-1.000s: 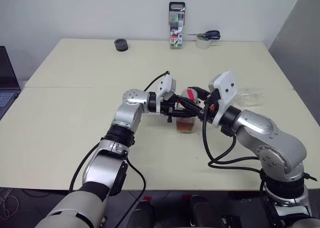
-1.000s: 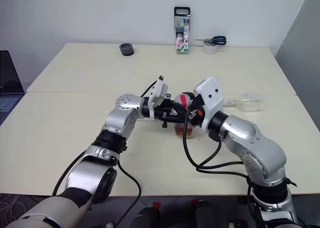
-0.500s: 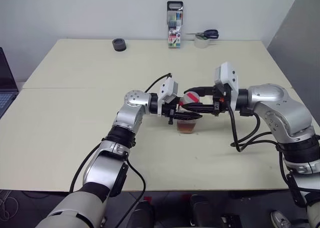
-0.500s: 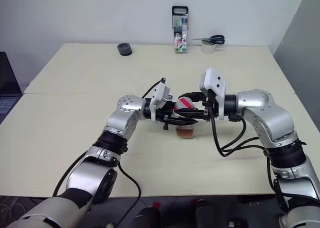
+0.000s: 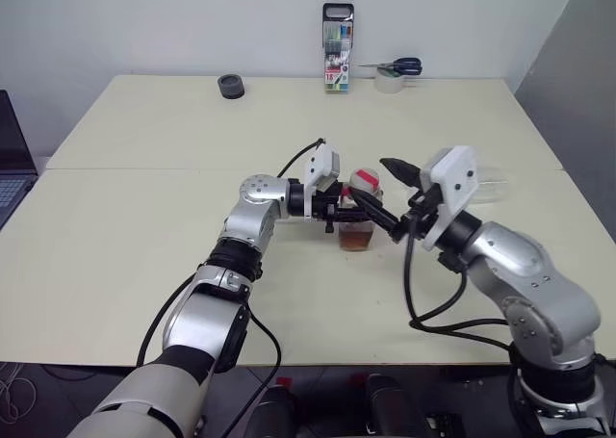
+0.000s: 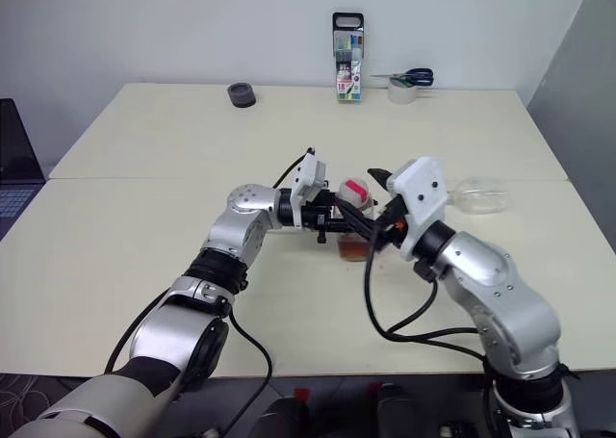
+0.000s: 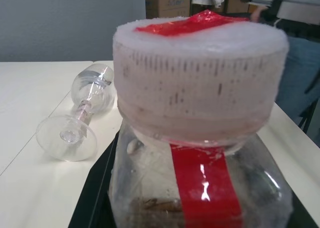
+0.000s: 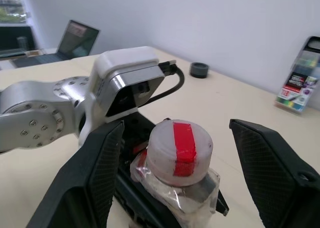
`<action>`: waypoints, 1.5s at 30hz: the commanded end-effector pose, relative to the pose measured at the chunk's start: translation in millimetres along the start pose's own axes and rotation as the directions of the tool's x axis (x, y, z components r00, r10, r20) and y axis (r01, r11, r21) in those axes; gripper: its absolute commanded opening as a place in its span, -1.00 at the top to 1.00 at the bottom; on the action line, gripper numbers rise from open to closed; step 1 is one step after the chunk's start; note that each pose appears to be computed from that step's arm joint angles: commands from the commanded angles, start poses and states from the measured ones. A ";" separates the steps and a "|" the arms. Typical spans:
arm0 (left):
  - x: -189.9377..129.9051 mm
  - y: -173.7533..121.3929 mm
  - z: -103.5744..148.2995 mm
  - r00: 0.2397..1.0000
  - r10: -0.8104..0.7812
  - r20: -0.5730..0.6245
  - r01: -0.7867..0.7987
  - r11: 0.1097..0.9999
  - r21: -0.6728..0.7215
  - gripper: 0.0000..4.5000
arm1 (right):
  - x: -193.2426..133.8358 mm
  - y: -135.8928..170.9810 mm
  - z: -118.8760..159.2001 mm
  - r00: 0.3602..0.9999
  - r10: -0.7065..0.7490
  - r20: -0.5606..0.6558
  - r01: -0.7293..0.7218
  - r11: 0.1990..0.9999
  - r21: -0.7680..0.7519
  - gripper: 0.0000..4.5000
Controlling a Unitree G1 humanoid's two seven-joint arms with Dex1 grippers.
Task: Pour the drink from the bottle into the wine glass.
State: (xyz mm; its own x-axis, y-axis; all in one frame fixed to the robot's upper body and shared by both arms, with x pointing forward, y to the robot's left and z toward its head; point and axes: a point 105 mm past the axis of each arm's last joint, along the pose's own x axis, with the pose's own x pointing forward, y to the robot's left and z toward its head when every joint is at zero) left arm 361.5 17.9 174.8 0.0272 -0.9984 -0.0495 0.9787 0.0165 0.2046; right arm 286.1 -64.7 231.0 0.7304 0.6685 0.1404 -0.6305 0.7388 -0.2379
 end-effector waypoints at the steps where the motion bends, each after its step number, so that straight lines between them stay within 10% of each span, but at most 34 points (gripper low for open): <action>1: 3.5 5.0 18.2 1.000 -0.003 0.023 0.001 0.997 0.071 0.23 | 6.8 4.3 2.5 0.995 -0.092 0.024 0.093 0.995 -0.033 -0.59; 14: 3.0 4.3 16.8 1.000 -0.002 0.014 0.001 0.997 0.079 0.23 | 18.2 -5.8 -4.5 0.973 -0.227 0.041 0.228 0.974 -0.007 -0.59; 21: 2.8 3.7 15.8 1.000 -0.001 0.011 0.000 0.997 0.078 0.23 | 18.4 -2.5 -5.7 0.977 -0.209 0.043 0.209 0.978 0.003 0.16; 29: 1.4 2.2 15.5 1.000 -0.015 0.005 0.015 0.997 0.075 0.23 | 17.4 19.0 -3.0 0.995 0.086 0.058 -0.085 0.996 -0.015 0.16; 34: -1.7 -2.2 17.0 0.997 -0.075 -0.020 0.077 0.993 0.088 0.23 | 3.8 5.4 -4.5 0.834 0.537 -0.126 -0.549 0.830 -0.098 0.16; 41: -2.9 1.7 19.5 0.999 -0.043 -0.005 0.043 0.995 0.086 0.24 | 8.8 -6.2 8.8 0.863 0.502 -0.056 -0.503 0.864 -0.015 0.16; 45: -3.9 4.9 17.6 1.000 -0.014 -0.006 0.015 0.997 0.073 0.24 | -1.4 -19.8 16.2 0.944 0.328 -0.020 -0.329 0.943 -0.055 -0.59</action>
State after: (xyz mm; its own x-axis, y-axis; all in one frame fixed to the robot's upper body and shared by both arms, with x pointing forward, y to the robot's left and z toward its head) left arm 356.0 16.3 173.9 -0.0258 -0.9951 -0.0954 0.9723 -0.0472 0.2289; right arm 302.5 -73.5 228.1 0.4543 0.8896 -0.0474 -0.8646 0.4276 -0.2638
